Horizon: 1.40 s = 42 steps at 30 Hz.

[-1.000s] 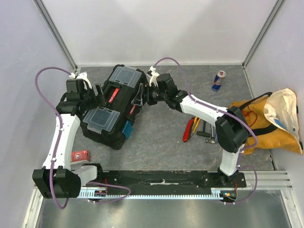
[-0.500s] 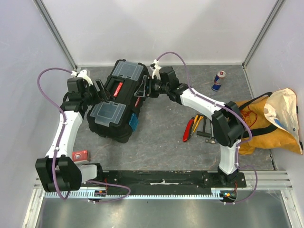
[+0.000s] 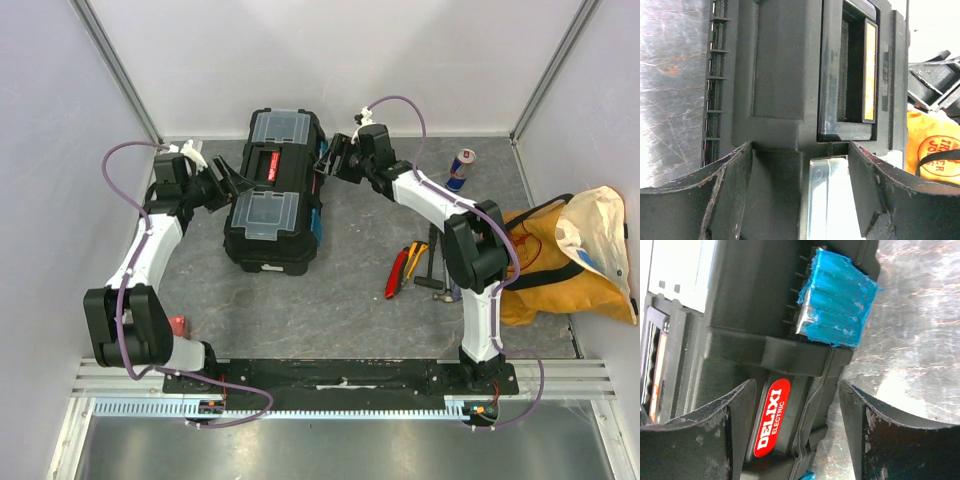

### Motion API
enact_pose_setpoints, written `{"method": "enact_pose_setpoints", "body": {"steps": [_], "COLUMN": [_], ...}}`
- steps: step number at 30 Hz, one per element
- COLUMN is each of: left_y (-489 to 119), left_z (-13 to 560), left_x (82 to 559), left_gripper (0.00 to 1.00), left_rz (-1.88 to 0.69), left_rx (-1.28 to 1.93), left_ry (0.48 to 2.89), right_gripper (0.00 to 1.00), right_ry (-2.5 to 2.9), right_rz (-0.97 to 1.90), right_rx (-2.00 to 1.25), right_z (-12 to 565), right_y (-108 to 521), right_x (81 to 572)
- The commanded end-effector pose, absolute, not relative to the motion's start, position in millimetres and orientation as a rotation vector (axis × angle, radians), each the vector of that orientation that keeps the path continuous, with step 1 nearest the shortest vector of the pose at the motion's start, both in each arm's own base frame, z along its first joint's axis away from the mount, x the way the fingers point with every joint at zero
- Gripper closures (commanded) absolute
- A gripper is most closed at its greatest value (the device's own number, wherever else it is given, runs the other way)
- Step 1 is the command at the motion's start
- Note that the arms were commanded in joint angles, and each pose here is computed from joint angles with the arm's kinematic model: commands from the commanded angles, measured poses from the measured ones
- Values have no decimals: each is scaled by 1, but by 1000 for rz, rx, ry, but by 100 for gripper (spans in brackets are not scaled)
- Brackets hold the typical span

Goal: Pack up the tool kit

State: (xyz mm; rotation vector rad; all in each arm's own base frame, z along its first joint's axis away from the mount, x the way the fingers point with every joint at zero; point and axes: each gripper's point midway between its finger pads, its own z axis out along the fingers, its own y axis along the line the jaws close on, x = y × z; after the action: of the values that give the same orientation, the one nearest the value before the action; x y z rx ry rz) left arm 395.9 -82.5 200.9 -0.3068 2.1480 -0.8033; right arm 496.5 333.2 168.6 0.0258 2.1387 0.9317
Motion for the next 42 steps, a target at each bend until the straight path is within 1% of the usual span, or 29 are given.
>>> {"method": "enact_pose_setpoints", "body": {"steps": [1, 4, 7, 9, 12, 16, 19, 21, 24, 27, 33, 37, 42], "left_y": [-131, -121, -111, -105, -96, -91, -91, -95, -100, -103, -110, -112, -112], "left_z": [201, 212, 230, 242, 259, 271, 271, 266, 258, 251, 230, 215, 200], "left_x": [375, 384, 392, 396, 397, 391, 380, 371, 357, 345, 328, 323, 320], "left_gripper": [25, 24, 22, 17, 12, 11, 11, 11, 11, 11, 12, 14, 14], "left_rz": [-1079, -992, -906, -854, -794, -749, -751, -770, -800, -822, -883, -909, -913], "left_rx": [-300, -310, -310, -307, -301, -287, -273, -257, -224, -204, -207, -235, -270], "left_ry": [2250, 2213, 2170, 2147, 2111, 2091, 2103, 2123, 2148, 2168, 2222, 2261, 2301], "right_gripper": [25, 24, 27, 25, 15, 6, 2, 2, 2, 2, 2, 2, 2], "right_ry": [2091, 2115, 2128, 2141, 2133, 2147, 2203, 2256, 2300, 2256, 2224, 2113, 2090], "right_rz": [880, 771, 530, 433, 356, 362, 444, 527, 722, 953, 1176, 1338, 1455], "right_rx": [120, 201, 429, 472, 510, 497, 432, 377, 298, 226, 169, 107, 73], "right_z": [202, 205, 201, 199, 196, 196, 191, 182, 172, 179, 176, 194, 191], "right_y": [320, 289, 238, 213, 188, 177, 184, 196, 223, 249, 271, 284, 299], "right_x": [505, 503, 499, 492, 479, 466, 452, 442, 424, 409, 383, 369, 353]}}
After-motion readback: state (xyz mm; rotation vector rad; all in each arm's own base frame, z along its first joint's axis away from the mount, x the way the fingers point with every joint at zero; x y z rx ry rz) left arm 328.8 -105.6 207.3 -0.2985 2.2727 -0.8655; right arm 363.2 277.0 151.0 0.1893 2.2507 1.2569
